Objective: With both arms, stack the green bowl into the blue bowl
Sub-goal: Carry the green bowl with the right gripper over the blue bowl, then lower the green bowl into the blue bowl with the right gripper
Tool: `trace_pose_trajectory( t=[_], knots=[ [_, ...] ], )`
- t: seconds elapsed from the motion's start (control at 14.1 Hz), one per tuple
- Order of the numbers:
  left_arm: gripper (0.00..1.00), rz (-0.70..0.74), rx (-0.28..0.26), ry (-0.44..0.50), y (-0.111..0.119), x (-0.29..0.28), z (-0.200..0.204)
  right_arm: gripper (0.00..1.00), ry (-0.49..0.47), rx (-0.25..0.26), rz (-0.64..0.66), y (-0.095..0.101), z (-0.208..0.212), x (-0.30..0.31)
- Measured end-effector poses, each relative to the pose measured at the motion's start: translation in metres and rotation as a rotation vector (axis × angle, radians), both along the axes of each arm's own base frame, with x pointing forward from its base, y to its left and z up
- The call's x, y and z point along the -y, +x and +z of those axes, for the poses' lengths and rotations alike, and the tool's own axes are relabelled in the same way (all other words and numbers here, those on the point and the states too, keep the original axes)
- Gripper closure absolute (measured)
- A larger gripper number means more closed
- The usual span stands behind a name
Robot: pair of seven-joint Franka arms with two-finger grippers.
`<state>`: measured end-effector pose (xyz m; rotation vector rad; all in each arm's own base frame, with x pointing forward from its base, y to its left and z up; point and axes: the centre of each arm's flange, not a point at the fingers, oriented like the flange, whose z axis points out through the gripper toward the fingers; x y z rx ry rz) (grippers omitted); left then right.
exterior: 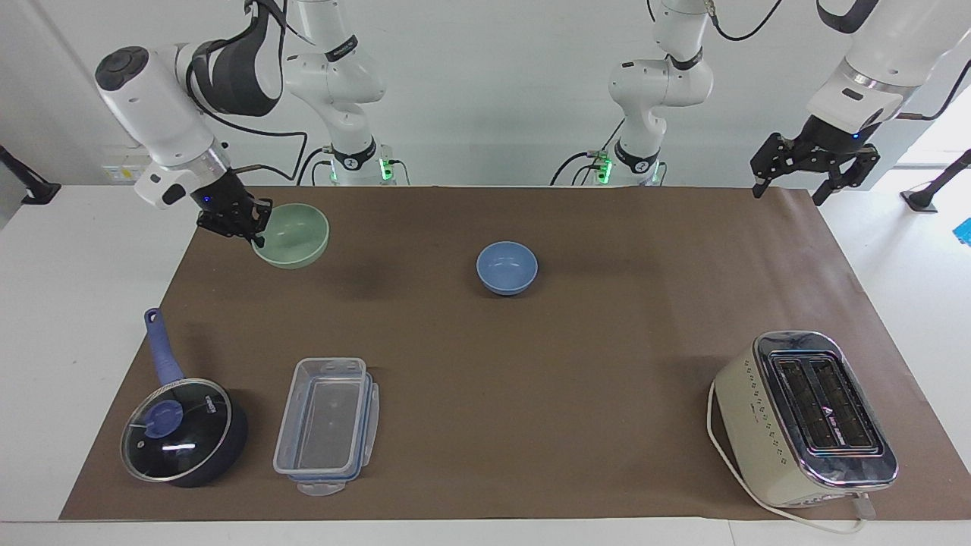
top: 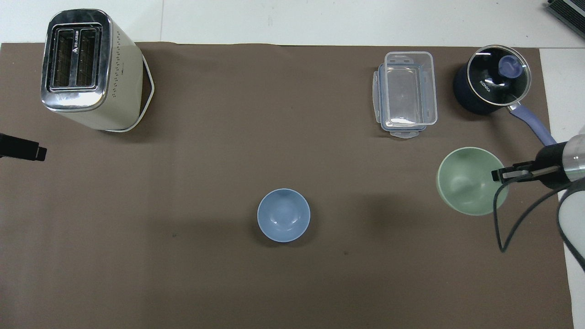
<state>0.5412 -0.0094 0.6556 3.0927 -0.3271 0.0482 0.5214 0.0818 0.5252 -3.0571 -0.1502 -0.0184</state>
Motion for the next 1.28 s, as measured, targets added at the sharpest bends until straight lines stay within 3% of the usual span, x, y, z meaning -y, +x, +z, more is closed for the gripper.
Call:
trace_pose_trajectory(
  t=[0.5,0.71,0.92,1.28],
  knots=[
    [0.00,-0.004,-0.001,0.000,0.000,0.002,0.000,0.95,0.034,-0.016,-0.093,-0.015,-0.057,-0.164],
    [0.00,-0.006,-0.001,0.000,0.000,0.004,0.000,0.95,0.037,-0.036,-0.100,-0.021,-0.080,-0.190],
    [0.00,-0.007,-0.001,0.000,0.000,0.004,0.000,0.95,0.053,-0.021,-0.106,-0.033,-0.109,-0.216],
    [0.00,-0.008,-0.001,0.000,0.000,0.004,0.000,0.95,0.045,-0.041,-0.099,-0.047,-0.135,-0.224]
  ],
)
